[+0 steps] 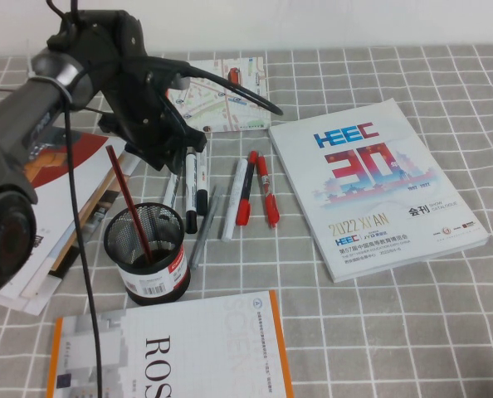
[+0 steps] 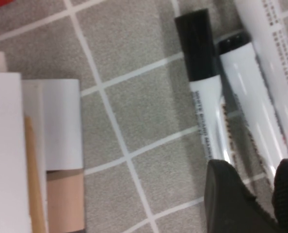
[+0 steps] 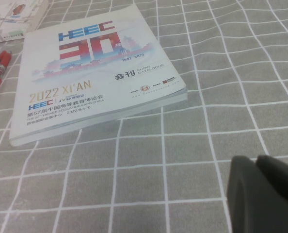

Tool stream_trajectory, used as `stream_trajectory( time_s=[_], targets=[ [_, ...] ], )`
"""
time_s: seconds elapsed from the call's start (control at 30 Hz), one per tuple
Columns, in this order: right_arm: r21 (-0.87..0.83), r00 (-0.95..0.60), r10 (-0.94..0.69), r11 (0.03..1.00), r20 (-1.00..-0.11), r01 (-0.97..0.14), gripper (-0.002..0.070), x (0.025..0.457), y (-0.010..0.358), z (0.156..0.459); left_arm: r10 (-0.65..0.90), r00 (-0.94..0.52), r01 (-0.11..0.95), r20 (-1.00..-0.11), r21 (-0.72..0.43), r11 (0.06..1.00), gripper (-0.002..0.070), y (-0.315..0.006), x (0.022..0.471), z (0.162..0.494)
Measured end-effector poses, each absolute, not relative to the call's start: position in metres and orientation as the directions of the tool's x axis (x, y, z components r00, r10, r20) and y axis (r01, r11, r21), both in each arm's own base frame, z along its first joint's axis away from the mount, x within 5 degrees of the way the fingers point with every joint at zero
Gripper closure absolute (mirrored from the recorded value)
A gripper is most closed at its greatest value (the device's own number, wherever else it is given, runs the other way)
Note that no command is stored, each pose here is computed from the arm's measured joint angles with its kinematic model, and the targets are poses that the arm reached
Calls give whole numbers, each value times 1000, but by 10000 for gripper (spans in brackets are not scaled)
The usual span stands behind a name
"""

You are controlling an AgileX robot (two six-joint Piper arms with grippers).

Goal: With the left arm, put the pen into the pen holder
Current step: Pick up the pen on the table

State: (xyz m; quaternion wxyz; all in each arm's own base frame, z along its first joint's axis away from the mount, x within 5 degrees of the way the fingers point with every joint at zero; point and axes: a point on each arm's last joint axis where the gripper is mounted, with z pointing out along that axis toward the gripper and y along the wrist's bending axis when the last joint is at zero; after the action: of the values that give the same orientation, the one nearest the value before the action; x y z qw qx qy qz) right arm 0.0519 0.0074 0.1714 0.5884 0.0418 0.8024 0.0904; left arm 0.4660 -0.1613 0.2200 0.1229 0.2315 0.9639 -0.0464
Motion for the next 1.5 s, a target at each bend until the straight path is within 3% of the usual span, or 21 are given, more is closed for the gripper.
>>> stream_trajectory(
  time_s=[0.37,0.6,0.93,1.23,1.5],
  targets=[
    [194,-304,173,980,-937,-39,692,52,7,171,439,-861,462,-257,-38,886,485,-165,464,219],
    [194,-304,173,980,-937,-39,692,52,7,171,454,-869,465,-196,-11,885,485,-156,446,220],
    [194,-304,173,980,-937,-39,692,52,7,171,447,-871,462,-203,-31,886,484,-157,443,223],
    [194,-304,173,980,-937,-39,692,52,7,171,463,-864,477,-198,-26,879,361,-158,446,214],
    [194,-304,173,980,-937,-39,692,52,7,171,440,-880,452,-182,-30,892,347,-160,451,195]
  ],
)
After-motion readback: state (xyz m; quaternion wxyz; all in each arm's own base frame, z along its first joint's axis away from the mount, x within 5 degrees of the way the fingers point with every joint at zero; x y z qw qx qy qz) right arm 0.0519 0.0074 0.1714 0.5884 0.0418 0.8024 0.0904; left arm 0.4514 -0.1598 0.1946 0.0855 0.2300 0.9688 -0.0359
